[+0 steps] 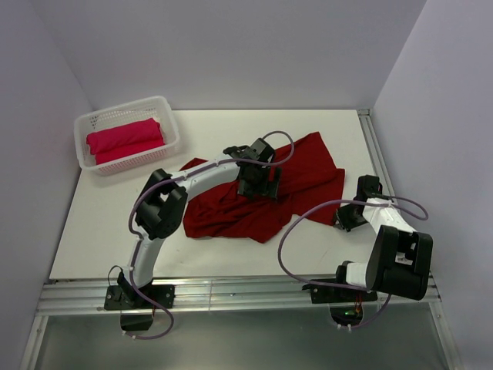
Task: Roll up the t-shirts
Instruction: Flatten the tshirt
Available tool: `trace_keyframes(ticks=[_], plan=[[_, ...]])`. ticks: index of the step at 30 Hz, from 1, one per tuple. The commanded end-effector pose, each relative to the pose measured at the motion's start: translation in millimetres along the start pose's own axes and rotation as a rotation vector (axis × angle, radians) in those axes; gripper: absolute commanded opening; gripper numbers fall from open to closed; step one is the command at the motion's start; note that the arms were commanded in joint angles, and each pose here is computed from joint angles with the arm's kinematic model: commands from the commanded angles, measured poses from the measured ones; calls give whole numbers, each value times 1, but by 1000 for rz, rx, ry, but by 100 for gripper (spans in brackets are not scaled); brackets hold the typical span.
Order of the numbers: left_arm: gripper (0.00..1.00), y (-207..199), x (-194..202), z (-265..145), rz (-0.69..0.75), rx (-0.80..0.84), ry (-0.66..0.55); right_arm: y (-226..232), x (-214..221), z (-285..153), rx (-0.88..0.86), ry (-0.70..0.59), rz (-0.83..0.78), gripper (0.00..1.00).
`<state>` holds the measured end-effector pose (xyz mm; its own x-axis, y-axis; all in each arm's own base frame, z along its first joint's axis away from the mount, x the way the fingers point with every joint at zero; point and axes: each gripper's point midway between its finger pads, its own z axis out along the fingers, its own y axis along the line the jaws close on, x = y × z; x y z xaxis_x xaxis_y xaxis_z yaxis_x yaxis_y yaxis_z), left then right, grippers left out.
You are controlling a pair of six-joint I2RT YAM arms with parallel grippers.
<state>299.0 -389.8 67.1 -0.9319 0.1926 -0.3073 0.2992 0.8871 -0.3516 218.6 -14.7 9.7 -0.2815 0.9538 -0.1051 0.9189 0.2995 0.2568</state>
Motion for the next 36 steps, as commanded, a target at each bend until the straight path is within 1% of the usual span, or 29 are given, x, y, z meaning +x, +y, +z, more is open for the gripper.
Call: trace_keyframes(ticks=[1,3,5,7,8,9,10,13,16,18,21,24,25,27,28,30,34,36], plan=[[89,-11,-8,-2,49,35,-11,2,-19,9,32,-70,23,17],[87,-10,-6,1,51,32,-4,4,-20,8,32,-70,23,9],[82,-10,-5,2,50,37,1,6,-22,8,28,-74,21,0],[76,-10,-2,4,46,42,9,7,-22,8,30,-72,16,0],[70,-10,-1,4,47,44,11,8,-24,8,34,-70,15,0],[68,-9,1,6,46,43,18,9,-24,7,33,-71,13,0],[66,-8,3,7,49,43,21,10,-25,7,32,-71,7,0],[66,-4,11,11,47,36,30,14,-28,6,31,-72,3,0],[49,-3,15,16,42,36,41,17,-30,5,29,-74,-8,0],[48,-5,17,19,42,44,56,19,-32,4,30,-73,-16,0],[50,-4,20,22,40,39,62,23,-34,3,29,-73,-30,0],[46,-3,22,22,41,28,60,27,-38,3,25,-77,-31,0],[36,-3,23,23,39,26,61,29,-39,2,24,-78,-34,0],[4,-2,23,23,42,17,60,34,-42,1,17,-81,-36,0],[0,-1,20,22,40,-1,49,36,-44,0,14,-85,-39,0],[0,-1,15,14,49,-13,34,43,-48,-2,6,-90,-39,0],[0,5,-9,-11,81,-72,-65,63,-59,0,-20,-95,-5,0],[0,13,-26,-23,66,-90,-100,78,-68,3,-34,-99,14,0]])
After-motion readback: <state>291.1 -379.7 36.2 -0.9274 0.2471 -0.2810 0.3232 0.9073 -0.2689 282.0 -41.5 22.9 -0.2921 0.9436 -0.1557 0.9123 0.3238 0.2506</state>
